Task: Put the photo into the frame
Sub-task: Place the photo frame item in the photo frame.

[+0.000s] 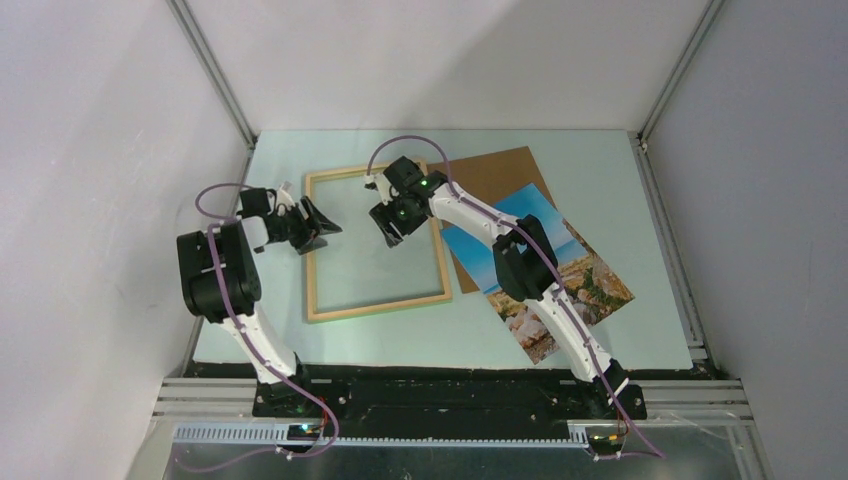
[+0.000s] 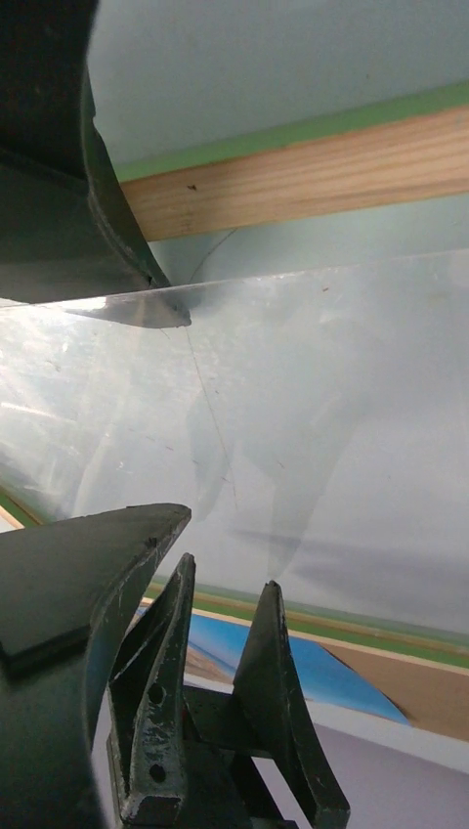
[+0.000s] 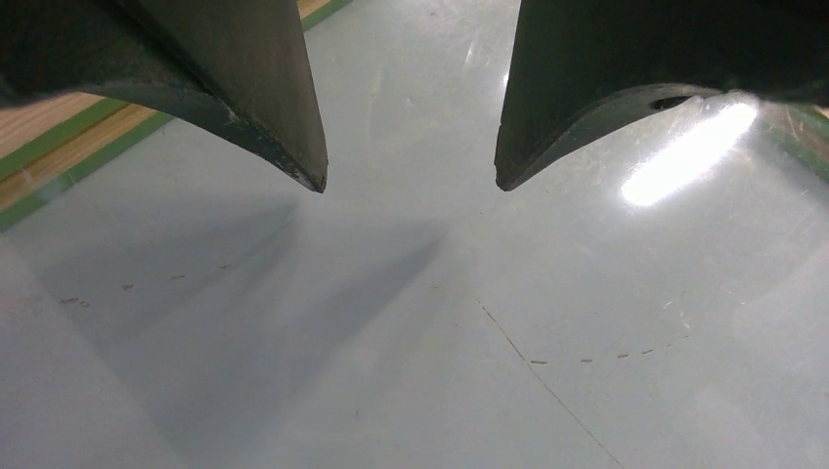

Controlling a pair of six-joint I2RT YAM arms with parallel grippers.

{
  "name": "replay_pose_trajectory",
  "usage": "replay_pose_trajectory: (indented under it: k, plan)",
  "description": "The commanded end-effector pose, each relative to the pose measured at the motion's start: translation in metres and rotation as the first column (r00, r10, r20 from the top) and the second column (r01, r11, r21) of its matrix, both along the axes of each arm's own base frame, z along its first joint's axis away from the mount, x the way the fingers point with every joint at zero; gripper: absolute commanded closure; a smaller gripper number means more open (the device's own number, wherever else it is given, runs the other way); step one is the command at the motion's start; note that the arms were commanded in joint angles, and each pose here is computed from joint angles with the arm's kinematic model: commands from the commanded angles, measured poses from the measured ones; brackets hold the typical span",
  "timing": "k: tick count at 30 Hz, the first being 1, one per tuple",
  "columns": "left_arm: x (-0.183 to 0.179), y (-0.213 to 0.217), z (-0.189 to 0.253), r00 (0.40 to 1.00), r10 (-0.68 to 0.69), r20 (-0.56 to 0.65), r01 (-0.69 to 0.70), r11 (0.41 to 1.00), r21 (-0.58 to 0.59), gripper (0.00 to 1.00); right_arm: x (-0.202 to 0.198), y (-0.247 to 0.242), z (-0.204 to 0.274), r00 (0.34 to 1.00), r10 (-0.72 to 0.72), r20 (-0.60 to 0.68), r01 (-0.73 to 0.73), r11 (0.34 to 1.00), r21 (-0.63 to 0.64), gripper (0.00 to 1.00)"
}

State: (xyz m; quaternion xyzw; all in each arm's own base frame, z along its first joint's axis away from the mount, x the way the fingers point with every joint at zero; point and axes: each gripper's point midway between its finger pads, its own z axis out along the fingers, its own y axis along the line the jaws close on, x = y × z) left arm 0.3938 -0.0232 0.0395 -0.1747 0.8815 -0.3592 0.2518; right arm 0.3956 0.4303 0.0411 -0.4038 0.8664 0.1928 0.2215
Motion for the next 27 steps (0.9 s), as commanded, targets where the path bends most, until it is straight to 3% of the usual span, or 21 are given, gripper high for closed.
replay_pose_trajectory:
  k: [1, 27]
  plan:
    - [0.008, 0.01, 0.024, 0.997, -0.012, 0.073, 0.006, 0.996, 0.091, 0.26, 0.005, 0.003, 0.015, 1.0, -0.012, 0.009, 0.011, 0.999, 0.038, 0.32]
    - [0.006, 0.041, 0.077, 0.989, 0.001, 0.148, -0.041, 0.964, 0.263, 0.21, 0.003, 0.001, 0.018, 1.0, -0.011, 0.005, 0.011, 0.999, 0.046, 0.32]
